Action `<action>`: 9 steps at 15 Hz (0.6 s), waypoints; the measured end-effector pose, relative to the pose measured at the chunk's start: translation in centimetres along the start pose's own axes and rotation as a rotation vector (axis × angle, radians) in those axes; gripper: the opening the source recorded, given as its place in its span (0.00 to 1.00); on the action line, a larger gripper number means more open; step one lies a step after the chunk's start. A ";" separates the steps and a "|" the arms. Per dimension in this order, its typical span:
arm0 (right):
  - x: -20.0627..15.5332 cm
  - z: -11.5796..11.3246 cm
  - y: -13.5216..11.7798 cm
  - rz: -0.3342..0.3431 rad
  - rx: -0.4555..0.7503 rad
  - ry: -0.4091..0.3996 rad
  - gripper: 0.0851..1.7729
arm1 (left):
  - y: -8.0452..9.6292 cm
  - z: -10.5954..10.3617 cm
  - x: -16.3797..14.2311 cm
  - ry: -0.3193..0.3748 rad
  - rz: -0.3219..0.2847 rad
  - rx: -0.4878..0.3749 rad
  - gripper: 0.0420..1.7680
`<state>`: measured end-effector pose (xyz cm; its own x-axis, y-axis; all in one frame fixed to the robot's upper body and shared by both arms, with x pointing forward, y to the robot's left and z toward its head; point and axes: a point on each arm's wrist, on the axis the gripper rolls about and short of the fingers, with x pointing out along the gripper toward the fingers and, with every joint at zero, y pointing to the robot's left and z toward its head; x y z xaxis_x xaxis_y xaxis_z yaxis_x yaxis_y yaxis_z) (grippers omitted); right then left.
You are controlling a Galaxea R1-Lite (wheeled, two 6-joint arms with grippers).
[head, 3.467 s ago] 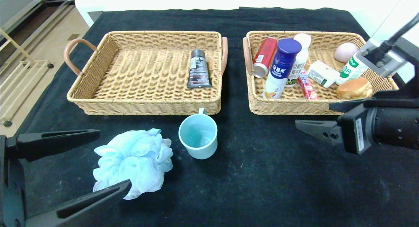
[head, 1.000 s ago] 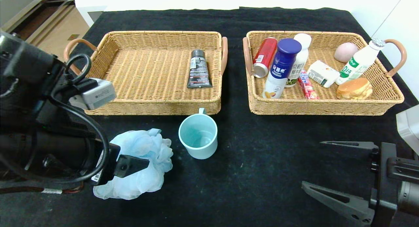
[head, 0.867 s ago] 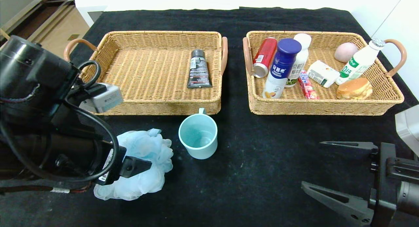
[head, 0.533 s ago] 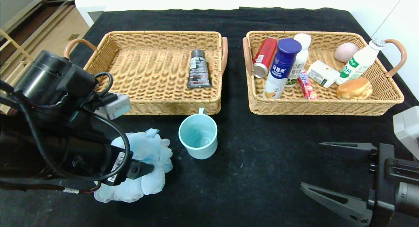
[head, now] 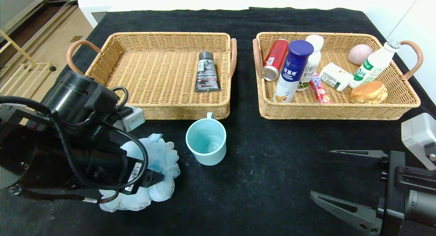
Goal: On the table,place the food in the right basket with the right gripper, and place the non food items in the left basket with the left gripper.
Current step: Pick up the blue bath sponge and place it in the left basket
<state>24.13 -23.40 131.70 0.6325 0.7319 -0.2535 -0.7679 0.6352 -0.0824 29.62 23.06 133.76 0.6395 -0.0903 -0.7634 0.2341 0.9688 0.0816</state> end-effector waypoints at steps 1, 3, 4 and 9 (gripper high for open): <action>0.0 0.0 0.0 -0.001 0.000 0.002 0.96 | 0.0 -0.1 0.2 0.009 0.004 0.001 0.80; 0.1 -0.1 0.0 0.000 0.001 0.007 0.96 | 0.0 -0.2 0.3 0.014 0.005 0.001 0.63; 0.2 -0.2 0.0 0.000 0.001 0.010 0.96 | 0.0 -0.3 0.3 0.015 0.004 0.001 0.57; 0.5 -0.4 -0.1 0.002 0.003 0.020 0.96 | 0.0 -0.4 0.4 0.020 0.000 0.002 0.39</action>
<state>24.46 -23.19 131.24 0.6290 0.7279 -0.2731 -0.7688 0.6346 -0.0792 29.61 23.16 133.26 0.6251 -0.0854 -0.7759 0.2352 0.9684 0.0829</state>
